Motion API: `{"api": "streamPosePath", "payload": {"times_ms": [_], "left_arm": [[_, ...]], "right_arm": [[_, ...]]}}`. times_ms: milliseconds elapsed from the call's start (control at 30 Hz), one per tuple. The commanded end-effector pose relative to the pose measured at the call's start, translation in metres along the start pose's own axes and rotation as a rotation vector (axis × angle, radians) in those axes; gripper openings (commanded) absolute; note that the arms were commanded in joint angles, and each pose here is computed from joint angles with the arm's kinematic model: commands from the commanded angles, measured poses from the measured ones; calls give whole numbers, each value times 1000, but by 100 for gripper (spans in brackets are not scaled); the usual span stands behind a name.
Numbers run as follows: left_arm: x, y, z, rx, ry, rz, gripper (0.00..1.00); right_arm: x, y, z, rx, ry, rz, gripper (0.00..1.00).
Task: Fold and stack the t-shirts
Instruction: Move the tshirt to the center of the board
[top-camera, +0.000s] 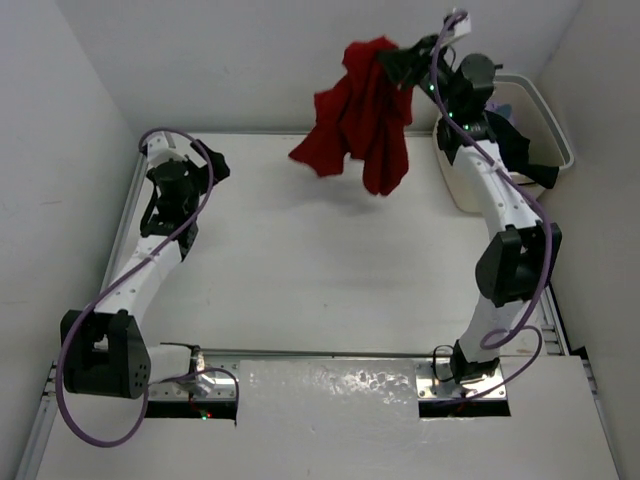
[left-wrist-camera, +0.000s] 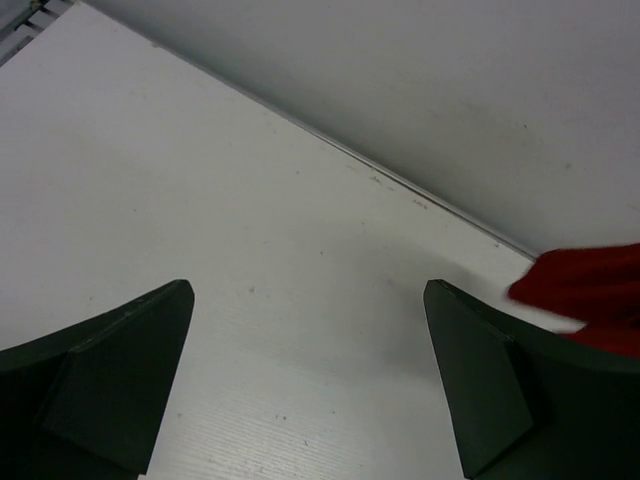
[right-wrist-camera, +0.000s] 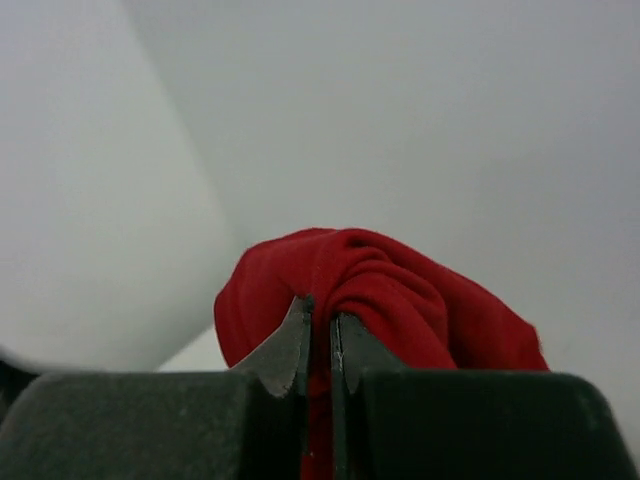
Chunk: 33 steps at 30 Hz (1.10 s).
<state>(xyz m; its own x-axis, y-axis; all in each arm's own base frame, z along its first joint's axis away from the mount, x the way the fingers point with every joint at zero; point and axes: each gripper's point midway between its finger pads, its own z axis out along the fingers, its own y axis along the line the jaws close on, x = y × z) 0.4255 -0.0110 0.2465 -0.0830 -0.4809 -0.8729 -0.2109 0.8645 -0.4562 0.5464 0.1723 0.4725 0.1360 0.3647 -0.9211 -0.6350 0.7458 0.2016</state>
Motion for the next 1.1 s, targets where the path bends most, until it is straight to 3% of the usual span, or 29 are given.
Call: {"api": "streamPosePath", "payload": {"times_ms": [0,33,100,133,167,233,267,400,500,600,733,833,1067], "left_arm": [[-13,8,-14,-54,-38,-69,100],[-12,10,-16,-58,-41,-80,100],[-4,11,-18,-49,-23,-95,100],[2,12,-18,-52,-5,-98,100],[6,12,-17,-51,8,-103,100],[28,9,-16,-15,78,-113,100],[38,4,-16,18,113,-111,100],[105,-24,-29,148,315,-38,100],[158,-42,-48,200,429,76,100],[194,-56,-62,314,525,83,100],[233,-55,-59,339,632,63,98],[259,-51,-57,341,713,55,91],[282,-68,-40,411,746,16,75]], "right_arm": [[63,21,-42,-140,206,177,4],[107,4,-63,-109,305,171,23],[161,-28,-97,83,472,215,43],[192,-48,-121,173,557,129,68],[212,-75,-148,355,647,71,77],[229,-79,-180,450,746,-22,87],[235,-77,-192,473,784,-52,99],[249,-54,-227,516,879,-207,99],[283,-9,-248,384,971,-289,99],[301,19,-248,290,983,-352,99],[319,37,-237,261,939,-369,99],[337,50,-226,229,903,-318,99],[365,52,-198,224,808,-250,93]]}}
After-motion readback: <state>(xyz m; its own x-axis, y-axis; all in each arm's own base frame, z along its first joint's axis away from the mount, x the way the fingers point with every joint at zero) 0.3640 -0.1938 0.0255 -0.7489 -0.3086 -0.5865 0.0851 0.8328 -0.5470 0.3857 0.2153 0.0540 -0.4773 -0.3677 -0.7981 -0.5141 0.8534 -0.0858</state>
